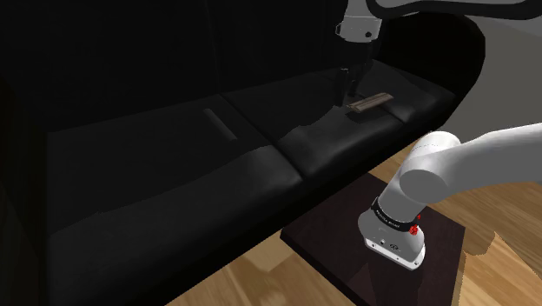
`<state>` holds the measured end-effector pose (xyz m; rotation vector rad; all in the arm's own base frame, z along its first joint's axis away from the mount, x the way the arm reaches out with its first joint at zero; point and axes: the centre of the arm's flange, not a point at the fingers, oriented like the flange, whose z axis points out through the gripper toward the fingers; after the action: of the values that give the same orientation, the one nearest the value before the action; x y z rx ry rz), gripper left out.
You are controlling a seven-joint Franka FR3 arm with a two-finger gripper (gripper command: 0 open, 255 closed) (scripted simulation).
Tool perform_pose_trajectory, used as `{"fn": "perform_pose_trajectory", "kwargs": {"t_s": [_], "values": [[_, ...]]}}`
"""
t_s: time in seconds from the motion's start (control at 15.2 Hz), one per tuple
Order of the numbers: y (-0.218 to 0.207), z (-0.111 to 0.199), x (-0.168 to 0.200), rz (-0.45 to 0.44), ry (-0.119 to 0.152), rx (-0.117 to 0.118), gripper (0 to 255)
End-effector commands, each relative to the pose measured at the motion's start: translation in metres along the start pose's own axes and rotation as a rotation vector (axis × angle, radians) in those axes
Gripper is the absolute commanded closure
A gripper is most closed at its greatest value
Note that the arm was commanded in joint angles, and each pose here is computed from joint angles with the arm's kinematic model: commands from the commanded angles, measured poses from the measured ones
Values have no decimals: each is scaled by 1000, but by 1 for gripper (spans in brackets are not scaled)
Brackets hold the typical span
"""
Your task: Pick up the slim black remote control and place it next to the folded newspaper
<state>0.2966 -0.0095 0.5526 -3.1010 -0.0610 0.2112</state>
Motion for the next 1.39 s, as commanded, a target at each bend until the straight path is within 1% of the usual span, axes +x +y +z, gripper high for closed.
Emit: {"fn": "perform_pose_trajectory", "kwargs": {"t_s": [0.0, 0.66, 1.32], "values": [[0, 0, 0, 0, 0, 0, 0], [-92, 12, 97, 89, -31, 11, 0], [-174, 26, 201, 178, -62, 22, 0]]}}
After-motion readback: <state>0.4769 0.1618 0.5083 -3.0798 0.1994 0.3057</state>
